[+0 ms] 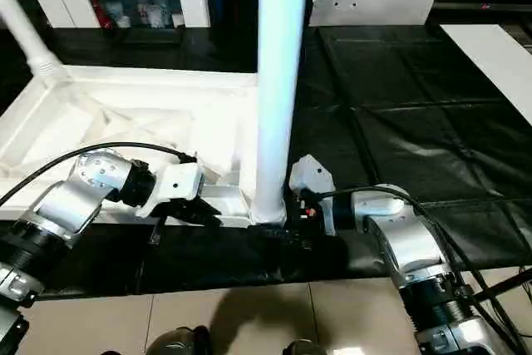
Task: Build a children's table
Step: Rotate leg to tighten
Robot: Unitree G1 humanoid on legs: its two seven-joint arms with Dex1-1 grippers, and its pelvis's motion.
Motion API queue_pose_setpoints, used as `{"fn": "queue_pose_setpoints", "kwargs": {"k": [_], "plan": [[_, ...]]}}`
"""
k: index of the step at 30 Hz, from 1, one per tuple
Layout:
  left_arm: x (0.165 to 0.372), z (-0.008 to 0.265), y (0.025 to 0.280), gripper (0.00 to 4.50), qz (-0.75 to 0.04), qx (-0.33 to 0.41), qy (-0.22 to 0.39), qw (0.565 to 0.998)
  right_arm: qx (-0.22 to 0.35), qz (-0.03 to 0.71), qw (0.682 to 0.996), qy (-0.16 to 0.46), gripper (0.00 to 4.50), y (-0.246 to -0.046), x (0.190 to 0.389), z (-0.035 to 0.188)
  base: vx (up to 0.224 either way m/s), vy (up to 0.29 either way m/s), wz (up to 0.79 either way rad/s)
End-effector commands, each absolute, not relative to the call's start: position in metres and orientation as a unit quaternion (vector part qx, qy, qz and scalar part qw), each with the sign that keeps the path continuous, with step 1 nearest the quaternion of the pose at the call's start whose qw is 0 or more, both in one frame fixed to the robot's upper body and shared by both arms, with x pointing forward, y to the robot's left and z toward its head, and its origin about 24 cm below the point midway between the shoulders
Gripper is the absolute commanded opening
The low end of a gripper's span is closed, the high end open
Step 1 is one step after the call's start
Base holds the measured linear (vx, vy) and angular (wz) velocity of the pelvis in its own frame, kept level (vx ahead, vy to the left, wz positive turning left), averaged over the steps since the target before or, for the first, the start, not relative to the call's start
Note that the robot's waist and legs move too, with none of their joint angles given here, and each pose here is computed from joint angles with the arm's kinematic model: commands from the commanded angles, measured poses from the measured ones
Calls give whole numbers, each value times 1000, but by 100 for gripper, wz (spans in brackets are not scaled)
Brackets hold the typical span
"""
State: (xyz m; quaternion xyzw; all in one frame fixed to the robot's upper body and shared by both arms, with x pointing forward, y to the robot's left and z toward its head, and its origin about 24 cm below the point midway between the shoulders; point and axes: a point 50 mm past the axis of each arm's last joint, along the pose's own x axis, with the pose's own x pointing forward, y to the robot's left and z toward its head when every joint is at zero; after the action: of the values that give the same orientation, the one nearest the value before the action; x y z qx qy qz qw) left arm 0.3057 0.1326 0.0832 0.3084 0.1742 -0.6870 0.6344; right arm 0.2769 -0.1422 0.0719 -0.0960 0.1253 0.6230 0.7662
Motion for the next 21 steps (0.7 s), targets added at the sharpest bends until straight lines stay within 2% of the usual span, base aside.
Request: {"fn": "queue_pose_setpoints", "kwargs": {"k": [1,2,10,19,21], "plan": [[306,88,127,0,-700,333,163,611,-96,638,754,122,370,-141,277,76,0,0,0],[306,88,128,0,-701,333,163,609,-97,641,751,123,349,-141,277,75,0,0,0],[308,87,130,0,-702,335,164,607,-105,648,743,130,286,-143,277,73,0,0,0],[311,85,130,0,-690,319,161,629,-95,652,740,137,274,-134,273,66,0,0,0],[313,87,126,0,-673,298,159,658,-76,631,759,142,274,-128,273,61,0,0,0]]}}
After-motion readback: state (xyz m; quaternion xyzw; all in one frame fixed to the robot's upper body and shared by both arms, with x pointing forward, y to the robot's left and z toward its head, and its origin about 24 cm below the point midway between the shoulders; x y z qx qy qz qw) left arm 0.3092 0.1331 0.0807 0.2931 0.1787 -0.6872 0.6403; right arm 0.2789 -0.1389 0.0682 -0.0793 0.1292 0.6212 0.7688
